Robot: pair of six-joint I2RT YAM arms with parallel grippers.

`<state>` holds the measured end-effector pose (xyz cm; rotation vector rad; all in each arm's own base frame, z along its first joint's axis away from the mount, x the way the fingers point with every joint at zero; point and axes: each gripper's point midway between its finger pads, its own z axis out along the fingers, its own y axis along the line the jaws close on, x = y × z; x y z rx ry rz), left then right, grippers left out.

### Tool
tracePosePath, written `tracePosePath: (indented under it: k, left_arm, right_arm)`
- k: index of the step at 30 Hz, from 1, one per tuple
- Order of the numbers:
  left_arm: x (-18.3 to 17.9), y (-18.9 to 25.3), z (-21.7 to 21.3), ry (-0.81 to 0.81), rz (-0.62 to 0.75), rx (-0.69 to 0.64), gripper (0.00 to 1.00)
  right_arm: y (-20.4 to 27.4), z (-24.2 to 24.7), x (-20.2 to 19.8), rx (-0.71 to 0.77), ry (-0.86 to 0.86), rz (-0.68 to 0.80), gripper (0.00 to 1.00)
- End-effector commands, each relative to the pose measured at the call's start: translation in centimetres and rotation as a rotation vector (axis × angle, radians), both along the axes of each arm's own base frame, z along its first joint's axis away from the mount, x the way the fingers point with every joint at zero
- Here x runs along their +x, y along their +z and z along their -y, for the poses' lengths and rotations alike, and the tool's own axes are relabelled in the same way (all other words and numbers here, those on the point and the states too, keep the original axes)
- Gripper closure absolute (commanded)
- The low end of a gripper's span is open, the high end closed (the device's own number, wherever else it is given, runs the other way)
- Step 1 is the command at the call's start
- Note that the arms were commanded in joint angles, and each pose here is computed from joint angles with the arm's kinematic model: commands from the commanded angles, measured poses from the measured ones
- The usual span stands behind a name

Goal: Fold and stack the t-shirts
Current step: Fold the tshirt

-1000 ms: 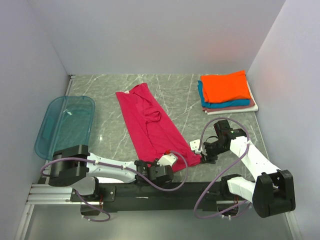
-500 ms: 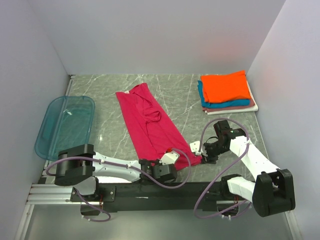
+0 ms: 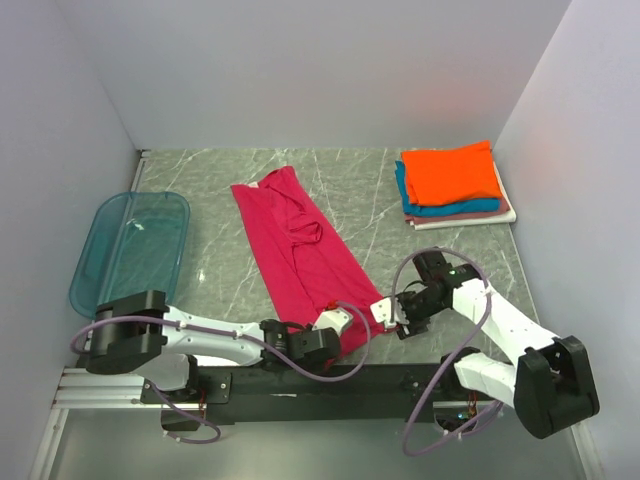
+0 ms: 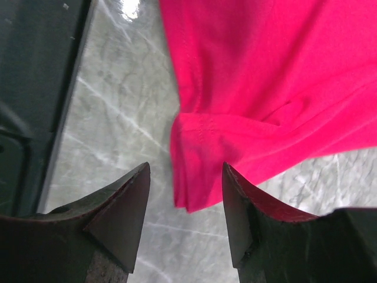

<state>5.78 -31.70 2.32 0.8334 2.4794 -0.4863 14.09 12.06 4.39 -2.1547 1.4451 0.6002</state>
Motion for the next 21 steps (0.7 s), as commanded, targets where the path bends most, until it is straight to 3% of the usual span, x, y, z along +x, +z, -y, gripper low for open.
tracePosePath:
  k: [1, 13, 14, 15, 20, 21]
  left_arm:
    - [-1.5, 1.5, 0.7, -0.07, -0.05, -0.083, 1.0]
    - [-2.6, 1.2, 0.5, -0.097, -0.095, -0.114, 1.0]
    - [-2.6, 1.1, 0.5, -0.095, -0.1, -0.115, 1.0]
    - [-2.6, 1.0, 0.4, -0.095, -0.1, -0.113, 1.0]
    - [-2.6, 0.9, 0.1, -0.078, -0.101, -0.129, 1.0]
    - [-2.6, 1.1, 0.0, -0.079, -0.101, -0.137, 1.0]
  right_arm:
    - [-0.7, -0.6, 1.5, -0.038, -0.005, 0.072, 0.41]
    - [-3.1, -0.1, 0.3, -0.134, 0.035, 0.093, 0.45]
    - [-3.4, 0.0, 0.2, -0.163, 0.033, 0.1, 0.53]
    - [-3.5, -0.1, 0.3, -0.16, 0.033, 0.105, 0.53]
    - [-3.9, 0.0, 0.4, -0.181, 0.012, 0.123, 0.89]
    - [-3.6, -0.2, 0.3, -0.163, 0.012, 0.127, 0.92]
